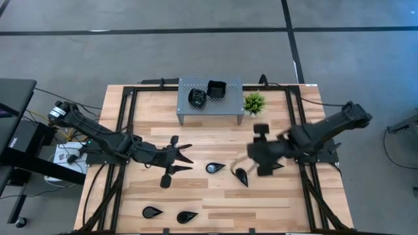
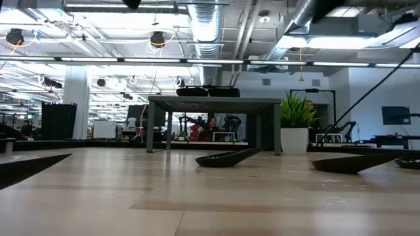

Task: Pick & Place Mini shaped plates
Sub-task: Put the black drop-shaped plate on the shelf, then stack the black drop-shaped plate on top of the black drop-shaped plate on the shelf

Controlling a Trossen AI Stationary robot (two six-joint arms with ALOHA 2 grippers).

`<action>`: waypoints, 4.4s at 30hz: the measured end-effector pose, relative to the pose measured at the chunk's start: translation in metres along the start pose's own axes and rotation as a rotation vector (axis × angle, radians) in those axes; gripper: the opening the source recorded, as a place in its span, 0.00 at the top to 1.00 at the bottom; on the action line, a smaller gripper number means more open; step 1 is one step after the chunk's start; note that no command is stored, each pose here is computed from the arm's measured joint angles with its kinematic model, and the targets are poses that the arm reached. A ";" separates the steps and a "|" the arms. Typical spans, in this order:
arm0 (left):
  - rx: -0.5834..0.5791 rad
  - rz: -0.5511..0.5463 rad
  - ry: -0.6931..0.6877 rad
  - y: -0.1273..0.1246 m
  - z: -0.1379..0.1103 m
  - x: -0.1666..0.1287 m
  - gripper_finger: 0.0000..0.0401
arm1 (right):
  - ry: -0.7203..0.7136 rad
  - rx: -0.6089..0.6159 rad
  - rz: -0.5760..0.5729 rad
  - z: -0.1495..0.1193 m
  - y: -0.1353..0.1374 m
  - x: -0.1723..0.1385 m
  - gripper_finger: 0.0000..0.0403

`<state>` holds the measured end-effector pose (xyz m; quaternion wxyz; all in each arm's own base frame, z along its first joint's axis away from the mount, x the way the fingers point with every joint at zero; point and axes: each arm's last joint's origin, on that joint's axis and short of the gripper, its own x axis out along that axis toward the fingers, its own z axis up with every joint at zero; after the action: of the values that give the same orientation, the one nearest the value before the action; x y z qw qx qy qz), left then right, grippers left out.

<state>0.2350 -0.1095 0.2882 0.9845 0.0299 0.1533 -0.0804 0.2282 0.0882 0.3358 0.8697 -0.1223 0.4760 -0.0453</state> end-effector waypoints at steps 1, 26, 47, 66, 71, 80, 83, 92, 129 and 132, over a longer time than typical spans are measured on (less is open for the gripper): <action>-0.020 -0.001 -0.006 0.000 -0.004 0.001 0.77 | -0.025 0.002 0.023 -0.011 0.009 0.005 0.71; -0.053 0.074 -0.003 0.007 -0.030 0.005 0.77 | 0.484 0.279 0.057 -0.129 0.089 0.101 0.71; -0.054 0.077 -0.004 0.008 -0.029 0.006 0.77 | 0.633 0.157 -0.093 -0.138 0.085 0.131 0.71; -0.054 0.077 -0.004 0.008 -0.029 0.006 0.77 | 0.491 0.277 0.046 -0.109 0.050 0.104 0.99; -0.054 0.078 -0.004 0.008 -0.029 0.006 0.77 | 0.234 0.223 -0.102 -0.083 0.019 0.080 0.99; -0.054 0.078 -0.005 0.008 -0.029 0.006 0.77 | -0.168 0.417 -0.443 -0.038 -0.055 0.060 1.00; -0.054 0.077 -0.005 0.008 -0.029 0.006 0.77 | -0.193 0.423 -0.458 -0.031 -0.080 0.064 1.00; -0.054 0.078 -0.004 0.008 -0.029 0.006 0.77 | -0.097 0.402 -0.517 -0.031 -0.137 0.111 1.00; -0.051 0.077 0.022 0.008 -0.043 0.006 0.77 | 0.095 0.323 -0.381 -0.002 -0.159 0.120 0.81; -0.052 0.077 0.021 0.008 -0.042 0.006 0.77 | 0.053 0.347 -0.341 0.001 -0.140 0.098 0.81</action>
<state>0.2295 -0.0992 0.2462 0.9856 0.0108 0.1645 -0.0379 0.2872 -0.0659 0.2917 0.8446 -0.0483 0.4564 -0.2756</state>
